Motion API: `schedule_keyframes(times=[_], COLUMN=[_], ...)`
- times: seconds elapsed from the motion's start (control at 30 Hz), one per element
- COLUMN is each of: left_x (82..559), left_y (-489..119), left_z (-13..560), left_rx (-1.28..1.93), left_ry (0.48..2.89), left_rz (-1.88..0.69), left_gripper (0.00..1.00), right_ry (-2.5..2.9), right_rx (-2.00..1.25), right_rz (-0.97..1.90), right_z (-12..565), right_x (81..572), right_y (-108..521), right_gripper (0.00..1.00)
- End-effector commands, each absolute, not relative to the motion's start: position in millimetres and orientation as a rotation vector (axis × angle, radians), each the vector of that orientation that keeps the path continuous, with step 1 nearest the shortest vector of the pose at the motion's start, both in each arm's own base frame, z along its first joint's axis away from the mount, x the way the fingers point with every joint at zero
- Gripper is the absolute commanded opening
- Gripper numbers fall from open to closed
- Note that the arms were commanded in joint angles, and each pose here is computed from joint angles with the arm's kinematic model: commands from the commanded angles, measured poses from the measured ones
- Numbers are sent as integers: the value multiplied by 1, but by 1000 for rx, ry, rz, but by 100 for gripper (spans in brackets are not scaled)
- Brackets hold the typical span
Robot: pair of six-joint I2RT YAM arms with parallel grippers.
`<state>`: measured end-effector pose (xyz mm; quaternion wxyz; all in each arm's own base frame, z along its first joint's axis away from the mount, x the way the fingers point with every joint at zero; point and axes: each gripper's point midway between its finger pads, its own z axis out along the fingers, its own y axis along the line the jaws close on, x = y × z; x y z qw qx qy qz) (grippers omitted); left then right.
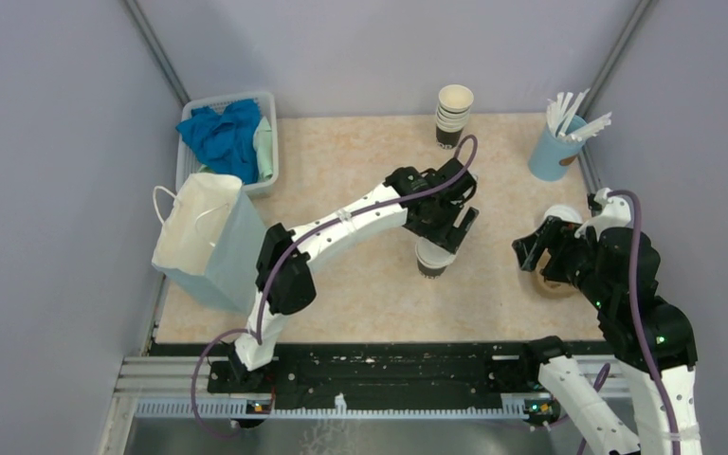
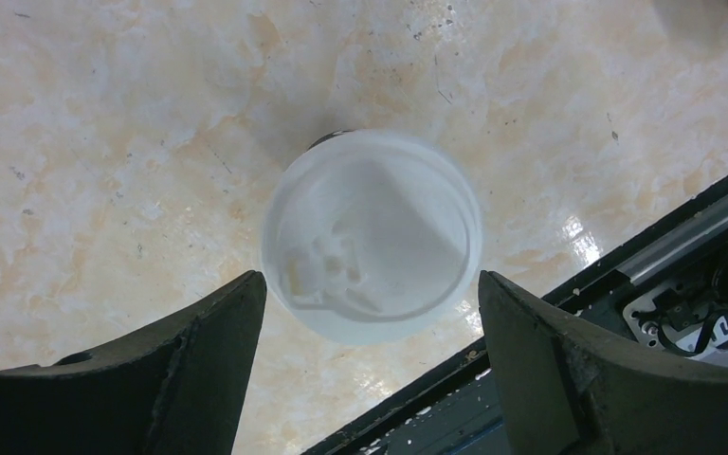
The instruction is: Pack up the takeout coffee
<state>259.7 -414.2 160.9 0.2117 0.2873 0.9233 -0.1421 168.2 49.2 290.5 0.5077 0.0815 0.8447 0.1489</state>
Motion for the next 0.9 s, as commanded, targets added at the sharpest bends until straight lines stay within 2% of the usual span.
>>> schedule_keyframes(times=[0.0, 0.43, 0.63, 0.87], left_x=[265, 267, 266, 264], left_y=[-417, -418, -410, -388], left_z=[162, 184, 184, 218], left_rx=[813, 756, 739, 676], left_ry=[2557, 2521, 2532, 2489], left_rz=[-359, -398, -366, -412], left_gripper=[89, 88, 88, 93], right_ry=[1995, 2050, 2154, 2306], right_rx=[201, 205, 197, 255], right_rz=[371, 386, 483, 498], right_z=[297, 281, 259, 230], right_x=[172, 179, 203, 239], right_y=[50, 55, 79, 84], right_gripper=[75, 76, 78, 80])
